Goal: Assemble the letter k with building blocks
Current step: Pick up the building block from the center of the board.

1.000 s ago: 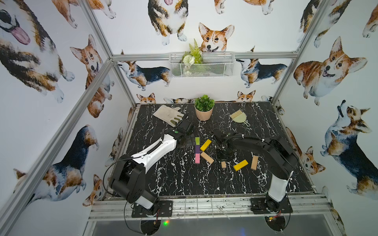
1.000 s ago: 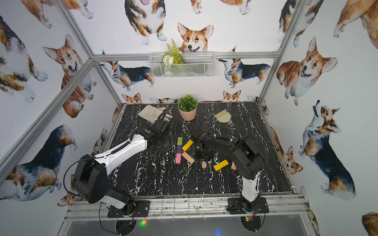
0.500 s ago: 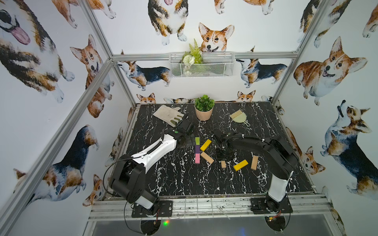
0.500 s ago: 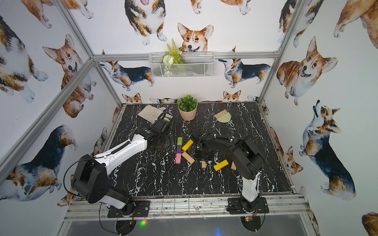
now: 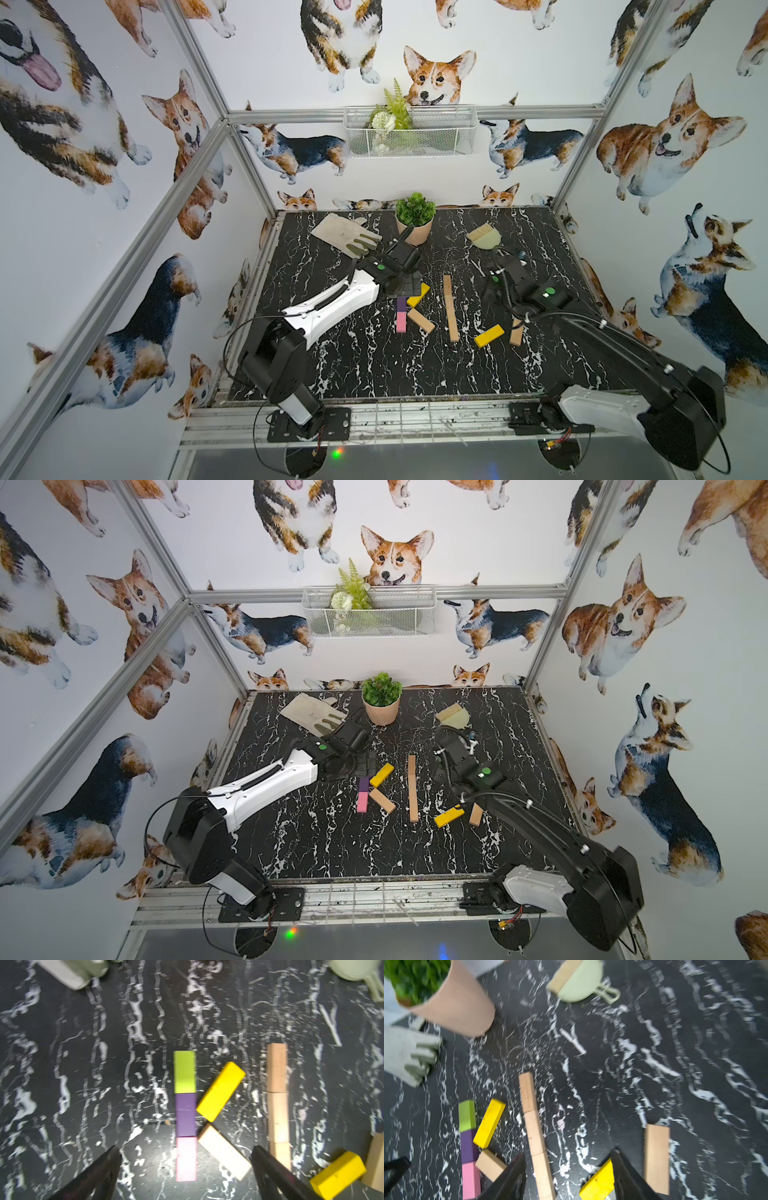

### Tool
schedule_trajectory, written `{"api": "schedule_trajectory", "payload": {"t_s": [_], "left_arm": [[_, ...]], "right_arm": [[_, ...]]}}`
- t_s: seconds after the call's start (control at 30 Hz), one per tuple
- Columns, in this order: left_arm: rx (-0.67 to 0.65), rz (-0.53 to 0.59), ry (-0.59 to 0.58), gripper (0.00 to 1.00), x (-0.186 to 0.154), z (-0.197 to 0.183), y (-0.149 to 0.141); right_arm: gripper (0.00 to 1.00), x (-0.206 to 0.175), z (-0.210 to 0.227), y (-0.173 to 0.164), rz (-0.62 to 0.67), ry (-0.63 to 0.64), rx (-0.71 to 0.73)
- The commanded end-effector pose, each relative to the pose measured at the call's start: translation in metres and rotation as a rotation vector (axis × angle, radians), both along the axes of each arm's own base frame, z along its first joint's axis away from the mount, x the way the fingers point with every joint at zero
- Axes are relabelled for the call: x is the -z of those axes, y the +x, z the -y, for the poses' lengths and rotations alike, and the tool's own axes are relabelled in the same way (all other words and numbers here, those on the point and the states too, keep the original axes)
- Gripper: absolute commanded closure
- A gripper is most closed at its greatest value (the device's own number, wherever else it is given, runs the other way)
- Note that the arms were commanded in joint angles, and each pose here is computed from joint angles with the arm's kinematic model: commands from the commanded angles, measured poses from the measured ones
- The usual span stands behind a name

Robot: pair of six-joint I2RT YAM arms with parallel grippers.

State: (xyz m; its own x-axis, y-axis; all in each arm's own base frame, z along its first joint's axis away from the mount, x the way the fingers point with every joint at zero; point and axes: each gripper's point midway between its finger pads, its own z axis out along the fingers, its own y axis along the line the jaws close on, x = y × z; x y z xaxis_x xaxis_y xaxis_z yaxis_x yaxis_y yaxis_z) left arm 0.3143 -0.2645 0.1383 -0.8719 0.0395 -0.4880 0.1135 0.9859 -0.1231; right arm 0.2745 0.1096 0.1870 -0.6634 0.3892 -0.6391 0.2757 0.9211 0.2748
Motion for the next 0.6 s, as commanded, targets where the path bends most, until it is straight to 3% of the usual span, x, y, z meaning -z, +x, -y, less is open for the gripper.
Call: {"api": "schedule_trajectory", "payload": {"t_s": [0.0,0.23,0.4,0.57], "left_arm": [[0.159,0.032,0.042,0.01,0.002,0.050,-0.006],[0.555,-0.012,0.057,0.08,0.025,0.169,-0.047],[0.755,-0.029,0.044,0.11,0.040,0.218,-0.077],[0.871,-0.076,0.063,0.15,0.064,0.238,-0.101]], "right_arm": [[0.34,-0.015,0.045,-0.006,0.101,0.041,0.188],[0.35,-0.047,0.122,-0.052,0.318,0.186,0.443],[0.35,-0.059,0.140,-0.067,0.337,0.178,0.491],[0.35,-0.055,0.137,-0.063,0.311,0.194,0.480]]}}
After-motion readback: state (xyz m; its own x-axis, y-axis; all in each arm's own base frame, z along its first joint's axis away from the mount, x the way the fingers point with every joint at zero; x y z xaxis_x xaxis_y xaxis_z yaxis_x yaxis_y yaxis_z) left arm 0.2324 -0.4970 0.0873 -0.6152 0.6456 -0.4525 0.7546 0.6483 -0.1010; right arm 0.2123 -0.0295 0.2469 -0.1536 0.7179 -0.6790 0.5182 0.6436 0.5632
